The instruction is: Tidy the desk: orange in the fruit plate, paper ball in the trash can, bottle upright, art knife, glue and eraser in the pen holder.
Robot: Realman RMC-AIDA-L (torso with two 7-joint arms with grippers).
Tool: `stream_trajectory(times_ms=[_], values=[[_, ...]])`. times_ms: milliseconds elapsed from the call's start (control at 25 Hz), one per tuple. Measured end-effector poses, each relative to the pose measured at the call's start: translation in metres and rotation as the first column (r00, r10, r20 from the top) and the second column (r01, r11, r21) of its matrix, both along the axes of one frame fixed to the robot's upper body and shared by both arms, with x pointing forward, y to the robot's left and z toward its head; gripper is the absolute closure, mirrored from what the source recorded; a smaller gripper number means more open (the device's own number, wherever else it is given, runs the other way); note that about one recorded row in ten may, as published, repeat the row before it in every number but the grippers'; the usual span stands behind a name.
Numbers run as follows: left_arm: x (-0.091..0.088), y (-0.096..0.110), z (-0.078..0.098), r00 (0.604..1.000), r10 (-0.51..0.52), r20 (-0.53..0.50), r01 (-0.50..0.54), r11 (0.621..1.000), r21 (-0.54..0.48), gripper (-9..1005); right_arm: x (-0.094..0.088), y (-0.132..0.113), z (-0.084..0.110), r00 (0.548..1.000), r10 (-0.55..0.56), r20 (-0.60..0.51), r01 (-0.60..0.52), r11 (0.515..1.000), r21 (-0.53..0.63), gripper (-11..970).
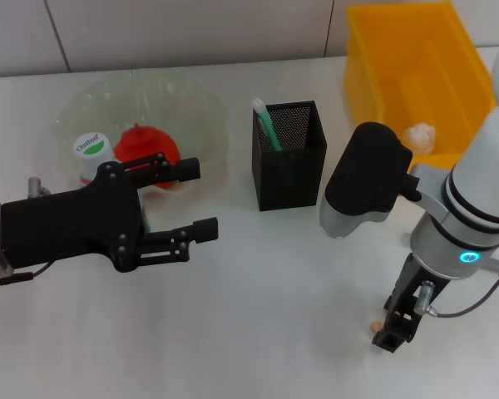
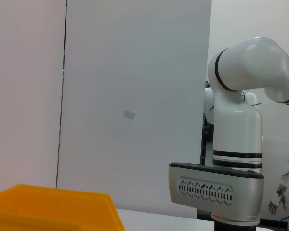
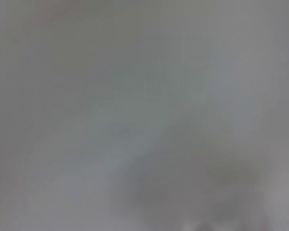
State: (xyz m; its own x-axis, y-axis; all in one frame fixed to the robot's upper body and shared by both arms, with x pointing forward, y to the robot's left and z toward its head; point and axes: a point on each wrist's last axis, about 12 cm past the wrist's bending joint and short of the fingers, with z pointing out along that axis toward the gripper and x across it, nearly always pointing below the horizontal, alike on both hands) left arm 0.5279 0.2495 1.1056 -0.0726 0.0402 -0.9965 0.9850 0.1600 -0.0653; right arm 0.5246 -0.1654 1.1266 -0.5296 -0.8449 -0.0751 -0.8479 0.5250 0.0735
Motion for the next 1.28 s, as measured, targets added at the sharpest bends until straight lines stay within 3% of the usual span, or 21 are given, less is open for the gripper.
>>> stream_trajectory(times_ms=[520,760,1280], values=[[0.0,0.001,0.0,1.0,0.002,0.001,-0.002,1.0,0.001,208,0.001,0.003,0.009,0.999,0.002,0.035,-0.003,1.0,0.004,504],[0.0,0.001,0.0,1.0,0.003,0.002,-0.003,1.0,0.001,208,0.005,0.0,0.027,0.991,-0.006,0.135,0.007,1.0,-0.013,506],[0.003,-0.001,0.002,1.0,0.001,0.013,-0.001,1.0,0.006,208,0.026,-0.016,0.069,0.933,-0.12,0.338,0.097,0.992,0.086,507]])
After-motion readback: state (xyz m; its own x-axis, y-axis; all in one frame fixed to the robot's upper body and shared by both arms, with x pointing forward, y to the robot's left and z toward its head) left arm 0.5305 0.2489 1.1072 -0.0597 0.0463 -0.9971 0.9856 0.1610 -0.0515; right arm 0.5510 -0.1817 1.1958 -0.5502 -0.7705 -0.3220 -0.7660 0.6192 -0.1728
